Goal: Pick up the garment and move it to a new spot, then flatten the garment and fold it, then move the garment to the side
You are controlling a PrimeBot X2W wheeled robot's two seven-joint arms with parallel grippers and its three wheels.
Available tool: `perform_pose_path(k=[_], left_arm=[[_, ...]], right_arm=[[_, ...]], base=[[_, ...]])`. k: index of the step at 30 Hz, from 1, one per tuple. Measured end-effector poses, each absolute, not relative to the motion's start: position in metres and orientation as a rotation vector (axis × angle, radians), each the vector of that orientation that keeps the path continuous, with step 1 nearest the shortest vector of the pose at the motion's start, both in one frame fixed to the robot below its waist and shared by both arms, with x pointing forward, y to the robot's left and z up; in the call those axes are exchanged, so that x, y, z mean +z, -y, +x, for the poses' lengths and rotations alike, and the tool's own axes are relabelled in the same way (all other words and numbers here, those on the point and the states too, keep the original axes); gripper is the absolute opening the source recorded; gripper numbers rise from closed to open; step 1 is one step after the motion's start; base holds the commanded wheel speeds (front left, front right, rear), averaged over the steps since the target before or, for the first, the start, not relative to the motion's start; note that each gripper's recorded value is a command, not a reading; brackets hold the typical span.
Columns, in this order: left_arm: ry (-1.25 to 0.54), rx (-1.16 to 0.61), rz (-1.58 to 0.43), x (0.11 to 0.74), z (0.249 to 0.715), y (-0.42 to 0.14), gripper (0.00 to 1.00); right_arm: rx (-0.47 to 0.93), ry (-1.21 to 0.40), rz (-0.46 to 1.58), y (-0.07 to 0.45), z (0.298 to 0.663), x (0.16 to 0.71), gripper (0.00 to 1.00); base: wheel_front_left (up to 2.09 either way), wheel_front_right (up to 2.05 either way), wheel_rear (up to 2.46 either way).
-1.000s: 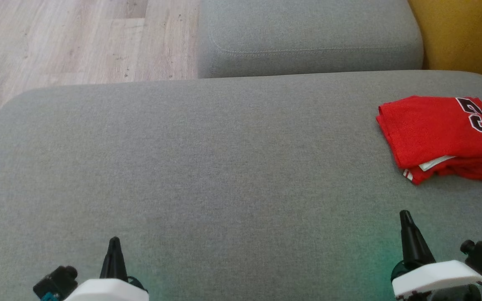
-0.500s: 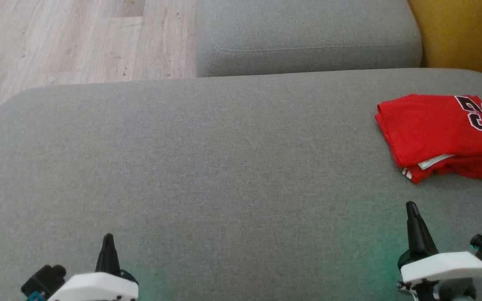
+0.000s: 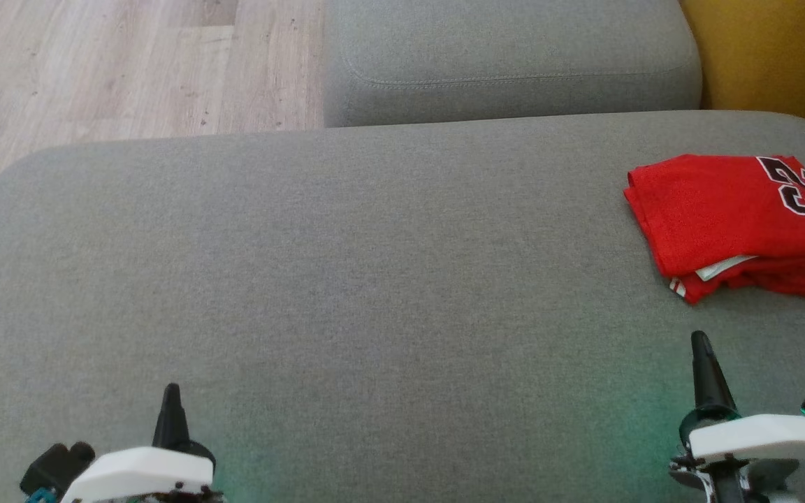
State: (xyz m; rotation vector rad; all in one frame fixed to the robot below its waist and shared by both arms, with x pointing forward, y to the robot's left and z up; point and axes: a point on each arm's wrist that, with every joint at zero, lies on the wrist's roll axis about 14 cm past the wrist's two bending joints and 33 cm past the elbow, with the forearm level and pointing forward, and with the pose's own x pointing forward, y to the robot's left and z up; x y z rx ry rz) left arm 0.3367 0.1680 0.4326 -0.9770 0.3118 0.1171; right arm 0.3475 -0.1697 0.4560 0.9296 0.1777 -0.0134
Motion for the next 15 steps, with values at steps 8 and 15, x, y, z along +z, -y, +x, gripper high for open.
perform_pose_path(k=[8, 15], left_arm=[[-0.293, 0.110, -1.061, 0.4387, 0.3437, -0.1693, 0.00], [-0.282, 0.112, -1.138, 0.4409, 0.3465, -0.1703, 0.00]], right_arm=[[-0.026, -0.162, 1.020, 0.1735, 0.3526, 0.4600, 0.00], [-0.048, -0.158, 1.100, 0.1789, 0.3533, 0.4588, 0.00]], base=[[0.00, 0.00, 0.00], [0.00, 0.00, 0.00]])
